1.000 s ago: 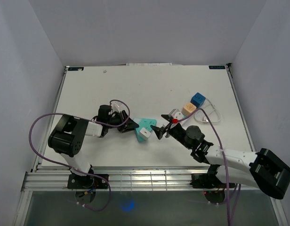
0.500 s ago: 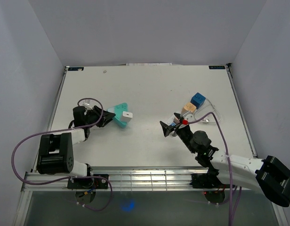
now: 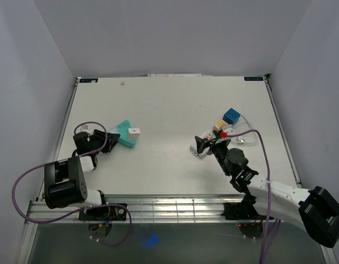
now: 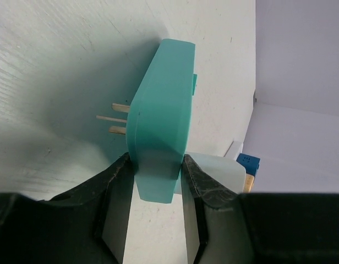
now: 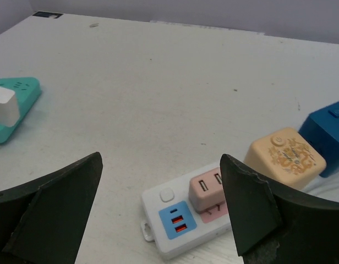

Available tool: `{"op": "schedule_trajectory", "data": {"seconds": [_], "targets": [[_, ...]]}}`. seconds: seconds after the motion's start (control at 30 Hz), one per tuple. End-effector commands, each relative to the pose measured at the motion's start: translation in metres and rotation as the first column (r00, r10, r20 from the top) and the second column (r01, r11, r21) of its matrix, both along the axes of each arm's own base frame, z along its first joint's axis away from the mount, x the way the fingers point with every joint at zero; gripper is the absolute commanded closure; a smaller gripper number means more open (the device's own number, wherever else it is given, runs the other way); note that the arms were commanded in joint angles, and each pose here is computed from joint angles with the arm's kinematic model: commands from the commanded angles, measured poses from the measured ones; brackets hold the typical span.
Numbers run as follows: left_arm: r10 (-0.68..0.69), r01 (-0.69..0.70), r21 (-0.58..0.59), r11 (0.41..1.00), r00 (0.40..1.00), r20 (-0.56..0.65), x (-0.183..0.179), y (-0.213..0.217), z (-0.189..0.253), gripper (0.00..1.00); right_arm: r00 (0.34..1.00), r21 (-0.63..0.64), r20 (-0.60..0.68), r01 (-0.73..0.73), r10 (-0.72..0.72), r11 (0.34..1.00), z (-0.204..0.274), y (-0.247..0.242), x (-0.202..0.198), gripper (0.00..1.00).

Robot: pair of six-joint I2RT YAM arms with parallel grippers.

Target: Insert the plug

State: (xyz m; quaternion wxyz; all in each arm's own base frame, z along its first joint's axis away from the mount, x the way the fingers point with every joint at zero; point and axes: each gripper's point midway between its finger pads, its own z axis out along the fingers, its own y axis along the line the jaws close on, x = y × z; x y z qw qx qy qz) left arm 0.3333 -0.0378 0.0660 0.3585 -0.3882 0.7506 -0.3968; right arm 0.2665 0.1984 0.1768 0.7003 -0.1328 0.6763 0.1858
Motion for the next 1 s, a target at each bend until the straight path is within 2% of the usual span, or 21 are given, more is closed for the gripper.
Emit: {"op": "schedule_trajectory", "data": {"seconds": [0.0, 0.07, 0.1, 0.27, 0.33, 0.5, 0.57, 0.6, 0.67, 0.7, 0.8, 0.97], "targets": [[0.023, -0.025, 0.032, 0.999, 0.999, 0.037, 0.002, 0.007, 0.010, 0.52, 0.989, 0.089, -0.098, 0.116, -0.107, 0.989, 0.006, -0.023, 0.019, 0.08], [0.038, -0.040, 0.050, 0.998, 0.999, 0.031, 0.001, 0.010, 0.008, 0.36, 0.982, 0.115, -0.139, 0.141, -0.125, 0.983, 0.000, -0.031, 0.023, 0.10], [0.041, -0.042, 0.059, 0.997, 0.999, 0.022, -0.001, 0.011, 0.006, 0.32, 0.978, 0.130, -0.145, 0.171, -0.151, 0.977, 0.001, -0.042, 0.028, 0.10], [0.032, -0.033, 0.054, 0.998, 0.999, 0.011, -0.003, 0.009, 0.003, 0.22, 0.964, 0.204, -0.214, 0.199, -0.155, 0.958, -0.005, -0.065, 0.035, 0.10], [0.032, -0.032, 0.050, 0.998, 0.999, 0.001, -0.004, 0.008, 0.000, 0.03, 0.954, 0.216, -0.233, 0.239, -0.188, 0.947, -0.009, -0.079, 0.039, 0.10], [0.102, -0.095, 0.086, 0.992, 0.991, -0.084, -0.021, 0.014, -0.017, 0.02, 0.911, 0.249, -0.300, 0.361, -0.283, 0.899, -0.020, -0.107, 0.049, 0.10], [0.131, -0.123, 0.092, 0.988, 0.987, -0.090, -0.023, 0.017, -0.011, 0.02, 0.892, 0.258, -0.338, 0.396, -0.301, 0.881, -0.029, -0.113, 0.051, 0.10], [0.148, -0.136, 0.094, 0.986, 0.980, -0.136, -0.028, 0.019, -0.015, 0.02, 0.877, 0.265, -0.355, 0.426, -0.323, 0.865, -0.033, -0.122, 0.054, 0.10], [0.220, -0.199, 0.141, 0.970, 0.963, -0.153, -0.029, 0.030, -0.011, 0.02, 0.860, 0.286, -0.395, 0.449, -0.323, 0.846, -0.041, -0.125, 0.057, 0.10], [0.243, -0.213, 0.158, 0.964, 0.948, -0.206, -0.037, 0.031, -0.017, 0.02, 0.848, 0.290, -0.410, 0.471, -0.336, 0.833, -0.044, -0.130, 0.058, 0.10], [0.330, -0.288, 0.195, 0.938, 0.913, -0.241, -0.045, 0.041, -0.014, 0.02, 0.821, 0.322, -0.446, 0.519, -0.356, 0.792, -0.050, -0.139, 0.061, 0.10], [0.377, -0.340, 0.201, 0.919, 0.907, -0.189, -0.048, 0.047, 0.017, 0.02, 0.772, 0.369, -0.443, 0.620, -0.456, 0.692, -0.042, -0.164, 0.060, 0.10]]}}
